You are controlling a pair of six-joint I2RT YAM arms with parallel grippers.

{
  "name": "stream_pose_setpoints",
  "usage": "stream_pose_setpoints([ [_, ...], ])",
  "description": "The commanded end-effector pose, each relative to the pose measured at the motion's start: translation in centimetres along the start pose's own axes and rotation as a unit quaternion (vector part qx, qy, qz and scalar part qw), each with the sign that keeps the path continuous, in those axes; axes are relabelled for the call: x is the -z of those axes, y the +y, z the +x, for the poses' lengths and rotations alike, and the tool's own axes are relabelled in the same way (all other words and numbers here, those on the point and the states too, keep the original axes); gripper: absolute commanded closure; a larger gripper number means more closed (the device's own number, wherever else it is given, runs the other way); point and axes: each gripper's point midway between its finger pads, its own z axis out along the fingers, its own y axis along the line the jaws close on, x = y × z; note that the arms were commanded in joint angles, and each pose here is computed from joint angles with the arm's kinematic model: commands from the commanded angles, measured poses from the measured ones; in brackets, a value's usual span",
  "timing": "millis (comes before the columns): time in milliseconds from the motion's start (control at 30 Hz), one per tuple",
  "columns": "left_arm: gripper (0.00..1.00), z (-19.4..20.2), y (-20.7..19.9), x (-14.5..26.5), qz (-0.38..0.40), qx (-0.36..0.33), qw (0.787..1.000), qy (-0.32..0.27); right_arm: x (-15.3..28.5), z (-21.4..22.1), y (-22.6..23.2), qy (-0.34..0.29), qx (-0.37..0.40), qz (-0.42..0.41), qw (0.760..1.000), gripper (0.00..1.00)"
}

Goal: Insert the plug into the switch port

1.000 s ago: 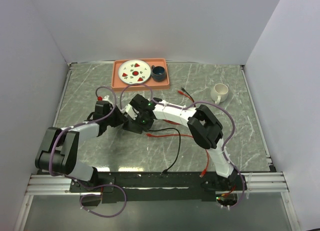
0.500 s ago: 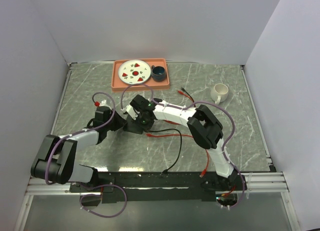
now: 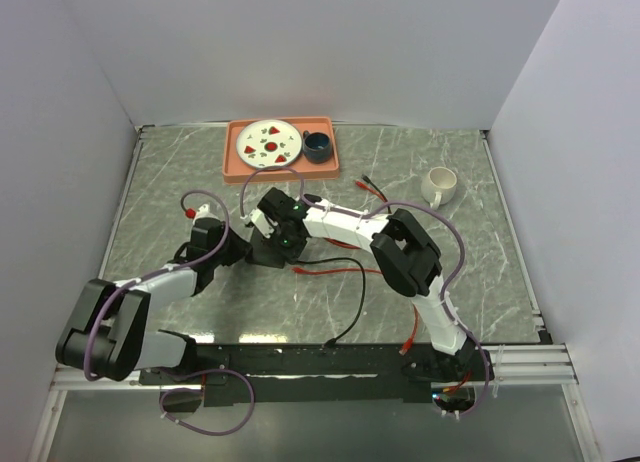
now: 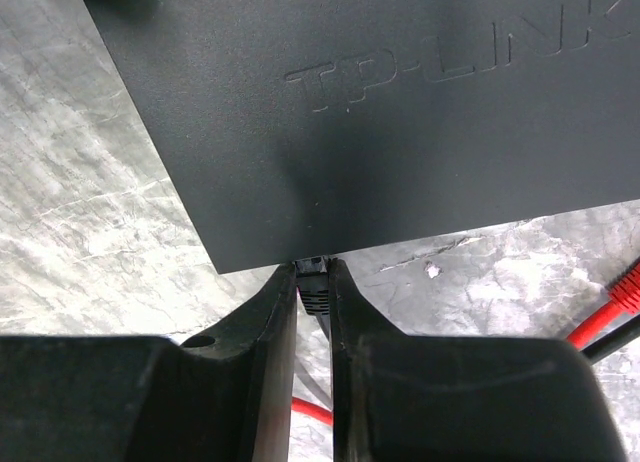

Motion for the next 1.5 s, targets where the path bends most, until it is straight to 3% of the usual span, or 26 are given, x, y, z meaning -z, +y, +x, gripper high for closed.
stream_pose_setpoints([
  [0, 0.99, 9.1, -0.4, 3.0, 0.023, 0.014, 0.982, 0.186, 1.2, -11.9, -0.9, -0.227, 0.014, 0.023, 0.974, 1.00],
  [67, 0.94, 9.1, -0.1, 3.2, 0.013, 0.012, 0.983, 0.185, 1.7, -11.7, -1.1, -0.229, 0.023, 0.031, 0.973, 1.00],
  [167, 0.79, 8.5, -0.1, 3.2, 0.007, 0.006, 0.985, 0.175, 2.6, -11.4, -0.7, -0.230, 0.044, 0.022, 0.972, 1.00],
  [200, 0.71, 8.1, -0.3, 3.0, 0.006, 0.003, 0.986, 0.168, 2.4, -11.0, -0.5, -0.228, 0.049, 0.018, 0.972, 1.00],
  [233, 0.53, 8.0, -0.4, 3.1, 0.008, 0.000, 0.986, 0.167, 3.0, -11.1, -0.5, -0.234, 0.053, 0.021, 0.971, 1.00],
  [367, 0.32, 7.6, -0.3, 3.1, 0.000, -0.003, 0.987, 0.162, 3.3, -10.8, -0.8, -0.227, 0.051, 0.030, 0.972, 1.00],
  [433, 0.27, 7.5, -0.1, 3.0, -0.006, -0.007, 0.987, 0.159, 3.3, -10.8, -0.8, -0.225, 0.051, 0.030, 0.972, 0.90],
  [833, 0.20, 6.5, 0.1, 3.0, -0.028, -0.018, 0.989, 0.146, 4.8, -9.9, -0.4, -0.231, 0.068, 0.032, 0.970, 0.43],
  [1300, 0.21, 3.5, 0.6, 2.1, -0.076, -0.040, 0.990, 0.112, 7.7, -7.4, -1.2, -0.233, 0.074, 0.057, 0.968, 0.41],
  [1467, 0.16, 0.4, 0.7, 3.3, -0.105, -0.047, 0.991, 0.064, 10.1, -6.8, -2.1, -0.240, 0.049, 0.078, 0.966, 0.40],
])
